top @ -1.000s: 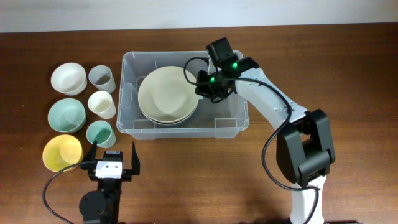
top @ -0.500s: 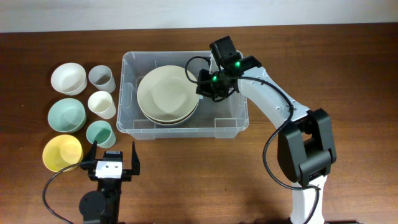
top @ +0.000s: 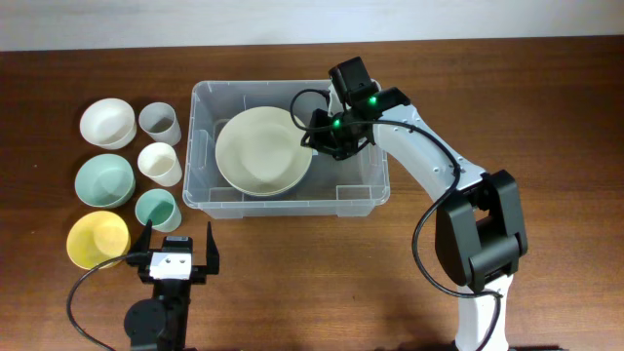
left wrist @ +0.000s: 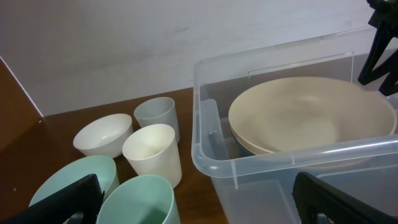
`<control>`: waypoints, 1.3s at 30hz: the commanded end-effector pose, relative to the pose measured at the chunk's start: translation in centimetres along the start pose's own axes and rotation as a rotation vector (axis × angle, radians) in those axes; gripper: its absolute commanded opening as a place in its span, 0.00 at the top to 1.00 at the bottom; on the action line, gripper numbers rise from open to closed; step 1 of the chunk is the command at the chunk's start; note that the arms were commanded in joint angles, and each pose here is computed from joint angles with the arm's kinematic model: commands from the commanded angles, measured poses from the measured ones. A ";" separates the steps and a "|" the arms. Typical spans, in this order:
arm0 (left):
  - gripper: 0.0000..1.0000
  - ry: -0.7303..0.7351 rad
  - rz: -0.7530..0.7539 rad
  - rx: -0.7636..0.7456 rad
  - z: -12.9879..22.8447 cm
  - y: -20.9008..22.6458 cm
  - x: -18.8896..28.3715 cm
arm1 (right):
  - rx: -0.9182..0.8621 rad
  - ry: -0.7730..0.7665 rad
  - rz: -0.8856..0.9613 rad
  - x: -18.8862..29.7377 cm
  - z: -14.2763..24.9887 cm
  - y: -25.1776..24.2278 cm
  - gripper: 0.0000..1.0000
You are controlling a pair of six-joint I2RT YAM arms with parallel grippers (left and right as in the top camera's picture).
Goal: Pack container
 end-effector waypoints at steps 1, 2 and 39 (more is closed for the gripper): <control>0.00 0.001 -0.008 0.009 0.1 0.1 0.0 | 0.002 -0.026 0.014 0.2 -0.7 -0.6 0.65; 0.00 0.001 -0.008 0.009 0.2 0.1 0.0 | 0.000 -0.037 0.023 0.2 -1.0 -0.8 0.65; 0.00 0.001 -0.008 0.009 0.2 0.1 0.0 | -0.006 -0.097 0.126 -0.3 -1.8 -3.7 0.79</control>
Point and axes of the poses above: each gripper's point midway between its finger pads, its own x axis back along the fingers, its own y axis along the line the jaws close on, z = x × y, the point moved 3 cm from there along x, back along the fingers, and after that the axes turned 2 degrees about -x, right-handed, at the moved point
